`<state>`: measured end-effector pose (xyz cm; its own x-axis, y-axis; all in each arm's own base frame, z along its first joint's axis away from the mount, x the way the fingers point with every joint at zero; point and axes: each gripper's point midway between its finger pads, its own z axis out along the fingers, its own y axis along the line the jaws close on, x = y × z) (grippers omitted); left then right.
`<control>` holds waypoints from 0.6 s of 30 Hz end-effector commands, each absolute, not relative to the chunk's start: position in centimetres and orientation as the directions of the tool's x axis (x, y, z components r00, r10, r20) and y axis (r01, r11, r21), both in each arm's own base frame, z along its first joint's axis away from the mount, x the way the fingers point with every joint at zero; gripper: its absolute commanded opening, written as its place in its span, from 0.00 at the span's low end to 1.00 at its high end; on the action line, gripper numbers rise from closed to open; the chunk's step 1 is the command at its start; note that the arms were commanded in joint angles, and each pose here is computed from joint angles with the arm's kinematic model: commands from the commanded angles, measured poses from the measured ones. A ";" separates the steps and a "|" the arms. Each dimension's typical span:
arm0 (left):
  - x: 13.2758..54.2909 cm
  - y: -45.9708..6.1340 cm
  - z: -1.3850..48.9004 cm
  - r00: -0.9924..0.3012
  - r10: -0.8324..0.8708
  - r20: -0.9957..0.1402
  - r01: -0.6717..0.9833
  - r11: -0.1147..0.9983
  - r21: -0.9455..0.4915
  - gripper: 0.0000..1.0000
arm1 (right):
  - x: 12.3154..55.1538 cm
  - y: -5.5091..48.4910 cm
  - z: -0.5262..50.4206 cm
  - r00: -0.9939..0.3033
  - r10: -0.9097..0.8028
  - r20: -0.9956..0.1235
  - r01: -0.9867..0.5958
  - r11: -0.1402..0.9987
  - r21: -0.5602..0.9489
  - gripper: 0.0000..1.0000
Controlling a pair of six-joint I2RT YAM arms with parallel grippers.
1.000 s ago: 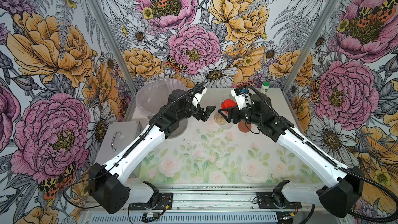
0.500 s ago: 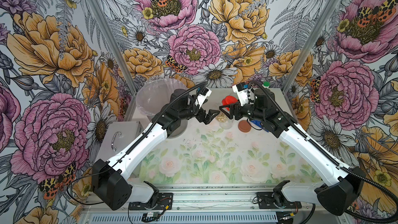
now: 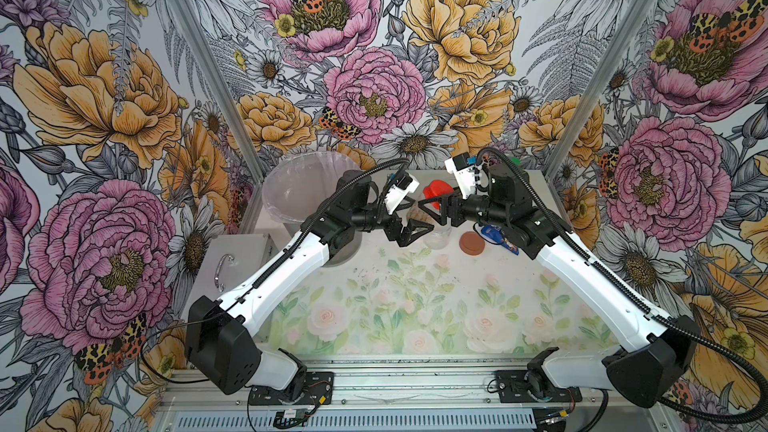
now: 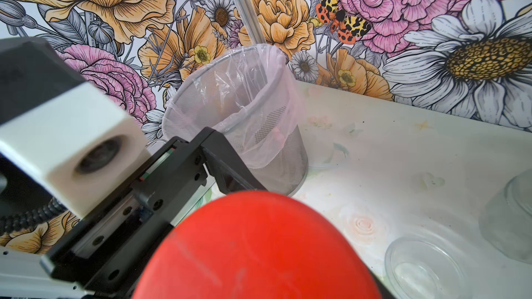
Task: Empty moldy peanuts from jars
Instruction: Pick up the jar from the center of the board.
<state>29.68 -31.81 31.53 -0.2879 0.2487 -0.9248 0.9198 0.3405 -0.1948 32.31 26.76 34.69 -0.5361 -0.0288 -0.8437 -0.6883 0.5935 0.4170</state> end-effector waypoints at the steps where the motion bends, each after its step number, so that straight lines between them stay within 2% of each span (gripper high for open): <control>1: 29.3 -32.9 32.2 -0.249 0.247 -0.937 0.944 0.280 -0.176 0.98 | 32.6 27.0 37.7 -0.480 0.025 -0.877 -0.722 0.557 0.412 0.53; 10: 29.7 -33.1 31.3 -0.271 0.258 -0.927 0.937 0.290 -0.193 0.96 | 32.4 27.2 38.4 -0.472 0.045 -0.880 -0.731 0.538 0.420 0.53; 15: 29.6 -33.0 31.5 -0.263 0.257 -0.930 0.938 0.292 -0.185 0.92 | 32.4 27.2 38.4 -0.472 0.050 -0.880 -0.728 0.541 0.421 0.53; 18: 29.6 -33.0 31.3 -0.261 0.259 -0.930 0.939 0.293 -0.182 0.85 | 32.5 27.1 38.3 -0.473 0.057 -0.879 -0.725 0.541 0.425 0.53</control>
